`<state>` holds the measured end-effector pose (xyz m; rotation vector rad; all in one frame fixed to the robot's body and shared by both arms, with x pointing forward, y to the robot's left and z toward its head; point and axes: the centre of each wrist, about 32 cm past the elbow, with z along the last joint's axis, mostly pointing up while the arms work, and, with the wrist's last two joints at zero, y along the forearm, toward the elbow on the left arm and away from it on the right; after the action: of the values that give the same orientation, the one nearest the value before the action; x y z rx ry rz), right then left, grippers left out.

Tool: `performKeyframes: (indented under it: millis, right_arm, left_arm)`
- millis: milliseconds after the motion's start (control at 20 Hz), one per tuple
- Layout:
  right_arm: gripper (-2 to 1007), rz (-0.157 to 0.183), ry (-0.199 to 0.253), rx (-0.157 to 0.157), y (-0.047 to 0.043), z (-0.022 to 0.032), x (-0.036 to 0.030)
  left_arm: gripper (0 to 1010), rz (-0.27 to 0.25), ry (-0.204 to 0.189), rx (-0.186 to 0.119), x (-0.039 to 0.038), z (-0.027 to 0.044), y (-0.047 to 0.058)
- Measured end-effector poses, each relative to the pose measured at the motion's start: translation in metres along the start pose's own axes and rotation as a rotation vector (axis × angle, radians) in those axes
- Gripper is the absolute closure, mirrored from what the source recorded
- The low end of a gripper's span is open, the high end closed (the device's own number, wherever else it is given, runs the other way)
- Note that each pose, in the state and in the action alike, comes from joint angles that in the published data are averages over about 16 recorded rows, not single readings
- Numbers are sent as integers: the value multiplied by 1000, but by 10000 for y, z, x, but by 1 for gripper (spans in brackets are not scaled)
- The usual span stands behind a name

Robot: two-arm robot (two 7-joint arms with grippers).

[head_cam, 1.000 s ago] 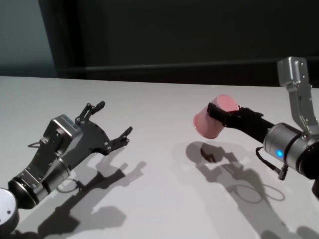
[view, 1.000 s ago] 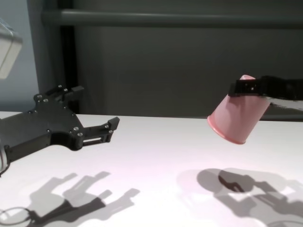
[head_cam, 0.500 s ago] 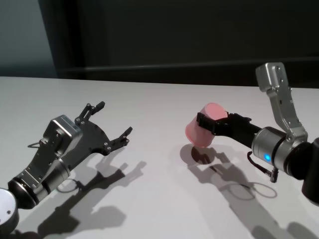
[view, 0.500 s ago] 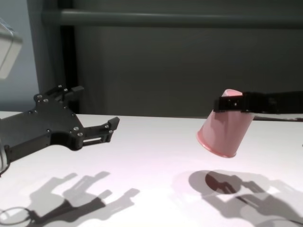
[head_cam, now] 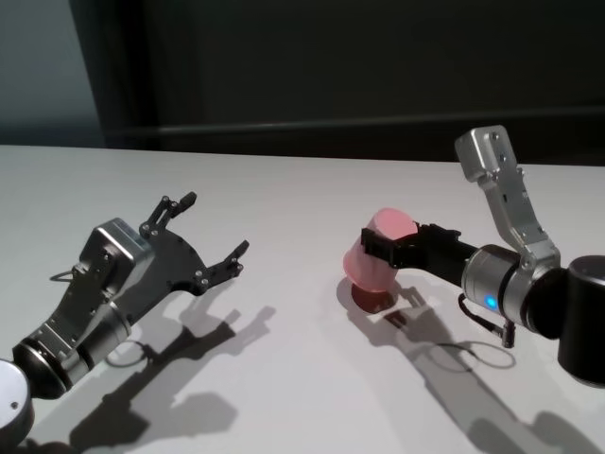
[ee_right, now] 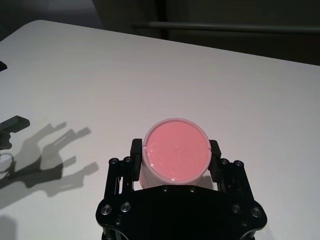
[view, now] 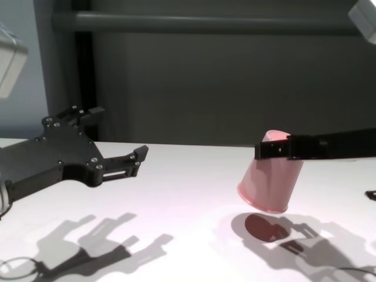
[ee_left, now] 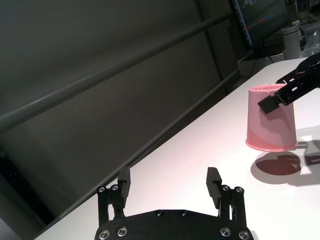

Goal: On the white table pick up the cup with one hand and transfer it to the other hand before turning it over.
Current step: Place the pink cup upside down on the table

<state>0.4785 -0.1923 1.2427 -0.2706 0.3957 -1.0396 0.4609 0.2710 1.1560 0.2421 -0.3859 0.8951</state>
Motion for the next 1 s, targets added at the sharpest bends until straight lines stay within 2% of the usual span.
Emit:
performKeyframes:
  millis: [600, 1000]
  right_arm:
    - [254, 12, -95, -77, 156, -28, -66]
    - [254, 11, -117, -108, 189, -55, -77]
  left_arm:
    - [9, 0, 0, 0, 0, 0, 0]
    - [9, 0, 0, 0, 0, 0, 0]
